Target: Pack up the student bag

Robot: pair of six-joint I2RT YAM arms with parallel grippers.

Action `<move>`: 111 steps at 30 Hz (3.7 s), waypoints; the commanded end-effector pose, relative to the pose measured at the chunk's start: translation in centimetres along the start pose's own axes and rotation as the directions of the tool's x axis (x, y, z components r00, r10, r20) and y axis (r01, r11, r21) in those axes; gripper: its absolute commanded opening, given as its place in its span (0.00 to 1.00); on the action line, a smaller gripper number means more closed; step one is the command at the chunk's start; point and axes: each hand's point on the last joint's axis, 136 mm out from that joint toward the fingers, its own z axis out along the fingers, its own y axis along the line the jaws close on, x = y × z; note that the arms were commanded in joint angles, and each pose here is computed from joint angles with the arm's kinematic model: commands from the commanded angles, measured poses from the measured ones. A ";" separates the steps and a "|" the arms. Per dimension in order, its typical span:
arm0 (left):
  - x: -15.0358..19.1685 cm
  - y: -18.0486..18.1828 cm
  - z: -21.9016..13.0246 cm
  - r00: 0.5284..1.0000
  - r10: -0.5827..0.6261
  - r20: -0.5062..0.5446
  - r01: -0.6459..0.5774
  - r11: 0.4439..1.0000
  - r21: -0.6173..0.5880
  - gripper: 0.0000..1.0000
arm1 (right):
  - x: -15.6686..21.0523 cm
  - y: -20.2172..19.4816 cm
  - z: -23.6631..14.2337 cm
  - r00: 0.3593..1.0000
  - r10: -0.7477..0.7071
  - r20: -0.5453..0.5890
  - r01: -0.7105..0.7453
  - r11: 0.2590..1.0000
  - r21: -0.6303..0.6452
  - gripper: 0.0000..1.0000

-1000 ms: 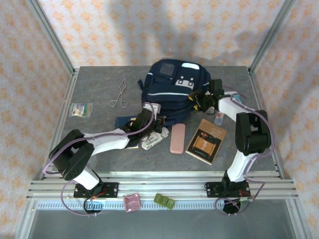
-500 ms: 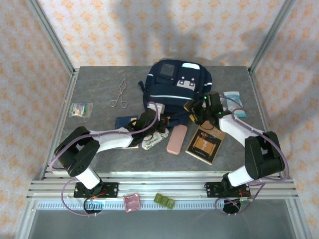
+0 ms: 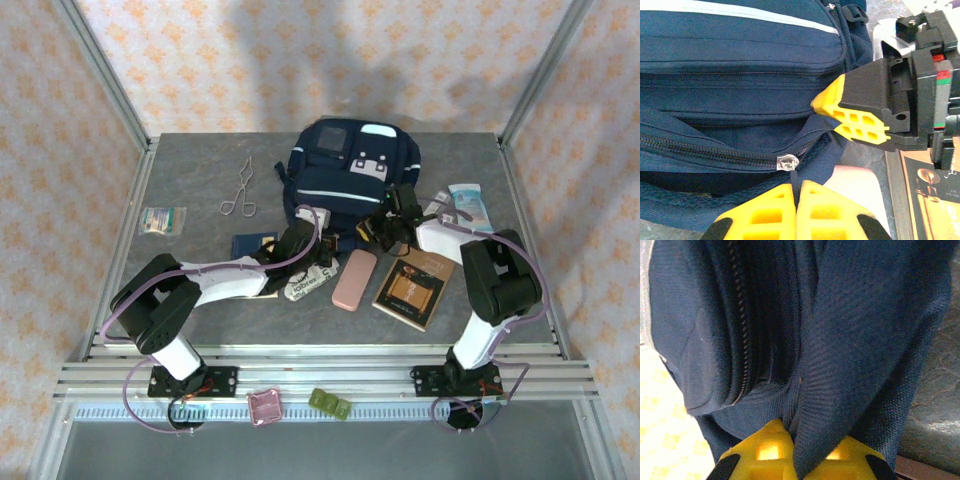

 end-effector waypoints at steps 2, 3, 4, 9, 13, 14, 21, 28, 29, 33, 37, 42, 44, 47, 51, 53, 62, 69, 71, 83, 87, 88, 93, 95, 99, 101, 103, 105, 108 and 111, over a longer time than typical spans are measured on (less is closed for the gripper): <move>0.4 1.3 -1.0 1.000 -0.002 0.005 0.002 0.999 -0.034 0.00 | -1.5 2.4 -1.4 0.996 -0.049 0.074 0.056 0.994 -0.096 0.00; 0.6 2.2 -1.2 1.000 -0.002 0.000 0.002 0.998 -0.058 0.00 | -1.9 2.3 -1.9 0.995 -0.044 0.089 0.053 0.994 -0.100 0.00; 0.6 3.1 -1.4 1.000 -0.002 0.000 0.002 0.997 -0.081 0.00 | -2.2 2.2 -2.3 0.994 -0.040 0.102 0.051 0.993 -0.103 0.00; 0.3 7.8 -2.8 1.000 -0.016 0.022 0.020 0.981 -0.191 0.00 | -3.7 2.0 -4.4 0.988 -0.034 0.151 0.053 0.991 -0.122 0.00; -0.5 11.1 -3.4 0.999 -0.029 0.046 0.040 0.963 -0.266 0.00 | -4.3 1.9 -4.9 0.986 -0.036 0.161 0.056 0.991 -0.124 0.00; -0.7 11.9 -3.5 0.998 -0.033 0.053 0.047 0.958 -0.284 0.00 | -4.4 2.0 -5.0 0.986 -0.035 0.162 0.056 0.990 -0.129 0.00; -1.7 16.0 -3.2 0.997 -0.050 0.064 0.070 0.924 -0.376 0.00 | -6.1 3.1 -6.2 0.979 -0.039 0.200 0.071 0.985 -0.155 0.00; -2.2 11.9 -3.2 0.998 -0.028 0.048 0.039 0.967 -0.250 0.00 | -9.1 4.0 -7.3 0.967 -0.061 0.248 0.099 0.985 -0.142 0.00; -2.1 10.7 -3.2 0.999 -0.015 0.045 0.025 0.974 -0.225 0.00 | -9.7 4.1 -7.3 0.966 -0.063 0.251 0.100 0.985 -0.138 0.00; -2.0 6.6 -2.8 0.999 -0.005 0.036 0.010 0.992 -0.126 0.00 | -12.3 4.3 -6.9 0.956 -0.082 0.281 0.110 0.990 -0.086 0.00; -1.9 2.4 -1.8 1.000 -0.003 0.025 0.003 1.000 -0.024 0.00 | -14.4 3.5 -6.8 0.943 -0.078 0.323 0.091 0.996 -0.025 0.05; -1.9 -0.7 -0.3 0.999 -0.031 0.038 0.029 0.998 0.059 0.00 | -14.3 3.2 -6.8 0.952 -0.096 0.290 0.088 0.995 0.038 0.47; -1.7 -1.4 0.5 0.999 -0.025 0.030 0.023 0.997 0.068 0.00 | -13.1 3.4 -7.6 0.959 -0.100 0.264 0.096 0.995 0.027 0.49; -1.6 -2.0 1.3 0.999 -0.025 0.027 0.023 0.996 0.085 0.00 | -10.5 3.4 -9.1 0.968 -0.101 0.228 0.105 0.994 -0.009 0.52; -1.6 -2.7 1.6 0.999 -0.028 0.022 0.025 0.994 0.108 0.00 | -6.4 2.8 -10.0 0.976 -0.112 0.187 0.121 0.992 -0.039 0.58; -1.6 -2.9 1.7 1.000 -0.024 0.019 0.022 0.994 0.110 0.00 | -4.5 2.6 -9.4 0.981 -0.119 0.154 0.128 0.991 -0.048 0.60; -1.8 -3.0 1.3 0.999 -0.019 0.027 0.016 0.994 0.109 0.00 | 2.2 3.2 -3.7 0.993 -0.114 -0.035 0.110 0.990 -0.092 0.60; -1.6 -3.0 1.1 0.999 -0.021 0.030 0.017 0.994 0.111 0.00 | 3.4 1.5 -0.6 0.997 -0.036 -0.072 0.033 0.999 -0.037 0.59; -1.5 -2.9 1.1 0.999 -0.021 0.030 0.018 0.994 0.110 0.00 | 2.8 0.7 0.0 0.999 0.003 -0.047 -0.004 1.000 -0.003 0.59; -0.6 -0.8 0.9 1.000 0.013 0.020 -0.013 1.000 0.021 0.00 | 0.7 -0.3 1.8 0.998 0.069 -0.010 -0.069 0.997 0.045 0.00; 0.1 1.4 0.7 0.999 0.035 0.004 -0.034 0.998 -0.058 0.00 | 0.1 -0.1 0.5 0.998 0.054 0.028 -0.055 0.998 0.032 0.00; 0.3 2.3 0.6 0.999 0.035 0.000 -0.035 0.996 -0.087 0.00 | 0.0 0.0 0.1 0.998 0.052 0.037 -0.053 0.998 0.022 0.00; 0.3 6.5 0.0 1.000 0.009 0.008 -0.007 0.981 -0.193 0.00 | -0.3 0.7 -1.5 0.996 0.041 0.080 -0.039 0.999 -0.025 0.00; 0.2 7.9 -0.1 1.000 0.000 0.012 0.003 0.974 -0.226 0.00 | -0.2 1.1 -1.9 0.996 0.036 0.083 -0.032 0.999 -0.043 0.00; -0.3 10.0 0.1 1.000 -0.011 0.022 0.016 0.963 -0.270 0.00 | -0.1 1.8 -2.3 0.996 0.030 0.083 -0.024 0.997 -0.071 0.00; -0.6 11.5 0.2 0.999 -0.019 0.026 0.026 0.950 -0.311 0.00 | -0.1 2.4 -2.6 0.996 0.024 0.082 -0.016 0.996 -0.092 0.00; -0.7 13.1 0.5 0.999 -0.030 0.024 0.036 0.936 -0.351 0.00 | 0.0 2.9 -2.9 0.996 0.017 0.082 -0.008 0.994 -0.109 0.00; -1.0 14.9 0.8 0.999 -0.031 0.026 0.039 0.914 -0.403 0.00 | 0.1 3.4 -3.2 0.997 0.010 0.082 0.001 0.992 -0.128 0.00; -1.7 17.5 1.4 0.998 -0.049 0.031 0.058 0.882 -0.468 0.00 | 0.2 4.3 -3.6 0.997 0.002 0.078 0.010 0.988 -0.154 0.00; -3.0 19.6 1.7 0.996 -0.066 0.055 0.085 0.853 -0.515 0.00 | 0.3 5.0 -4.0 0.997 -0.012 0.071 0.024 0.984 -0.174 0.00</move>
